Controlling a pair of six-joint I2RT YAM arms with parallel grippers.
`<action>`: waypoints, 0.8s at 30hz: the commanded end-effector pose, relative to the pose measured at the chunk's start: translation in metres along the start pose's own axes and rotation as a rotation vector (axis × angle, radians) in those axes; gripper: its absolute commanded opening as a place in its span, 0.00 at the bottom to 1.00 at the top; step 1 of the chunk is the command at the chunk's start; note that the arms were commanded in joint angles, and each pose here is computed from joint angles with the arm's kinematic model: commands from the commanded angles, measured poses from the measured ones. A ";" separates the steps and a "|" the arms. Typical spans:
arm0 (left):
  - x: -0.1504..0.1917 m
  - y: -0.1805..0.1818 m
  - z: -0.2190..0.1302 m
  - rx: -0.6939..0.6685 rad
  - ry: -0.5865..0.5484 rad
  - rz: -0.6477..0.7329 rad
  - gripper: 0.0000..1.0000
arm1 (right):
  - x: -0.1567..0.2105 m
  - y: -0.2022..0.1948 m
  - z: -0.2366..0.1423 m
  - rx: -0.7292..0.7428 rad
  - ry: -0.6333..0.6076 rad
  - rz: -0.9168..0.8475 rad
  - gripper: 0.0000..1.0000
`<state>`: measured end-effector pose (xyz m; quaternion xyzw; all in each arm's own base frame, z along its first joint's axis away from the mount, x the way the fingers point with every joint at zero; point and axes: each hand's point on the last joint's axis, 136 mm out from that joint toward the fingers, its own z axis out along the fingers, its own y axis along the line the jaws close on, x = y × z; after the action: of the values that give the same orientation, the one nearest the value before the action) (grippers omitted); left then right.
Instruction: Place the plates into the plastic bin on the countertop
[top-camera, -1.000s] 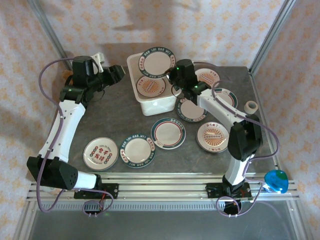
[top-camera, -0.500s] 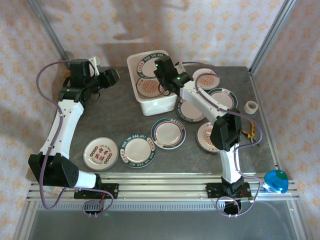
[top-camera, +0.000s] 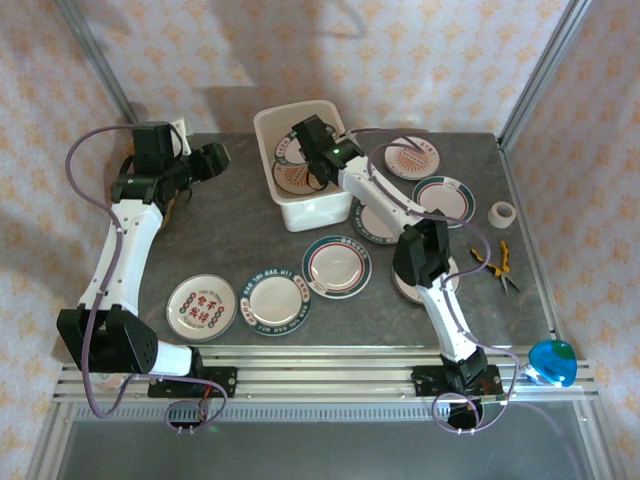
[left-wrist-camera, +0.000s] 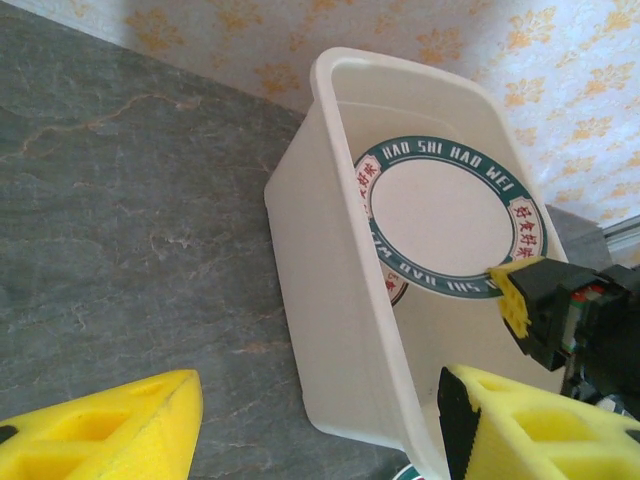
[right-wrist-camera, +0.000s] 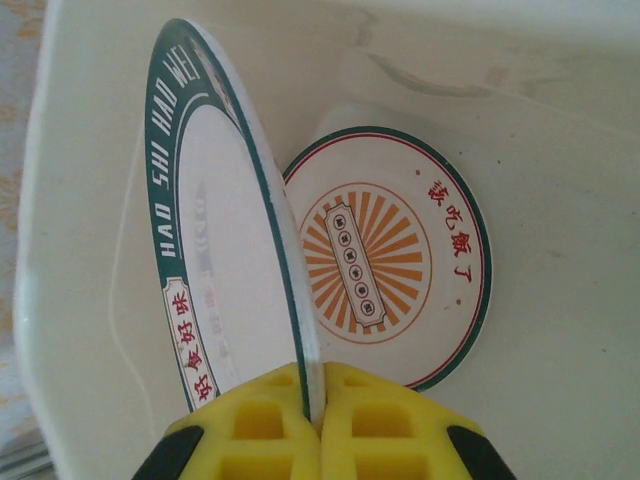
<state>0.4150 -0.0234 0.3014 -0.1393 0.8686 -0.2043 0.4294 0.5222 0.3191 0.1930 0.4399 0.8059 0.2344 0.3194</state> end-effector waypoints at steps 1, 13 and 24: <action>0.004 0.007 -0.006 -0.031 0.014 0.021 0.64 | -0.007 0.007 -0.001 -0.009 -0.057 0.032 0.00; 0.014 0.015 0.003 -0.053 0.050 0.020 0.64 | 0.007 -0.004 0.033 0.019 -0.076 0.069 0.00; 0.022 0.020 0.008 -0.060 0.074 0.018 0.64 | 0.020 -0.018 0.051 0.045 -0.105 0.088 0.00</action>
<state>0.4069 -0.0237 0.2811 -0.1361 0.8845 -0.1955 0.4011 0.5334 0.3333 0.1267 0.4744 0.7996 0.1981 0.3105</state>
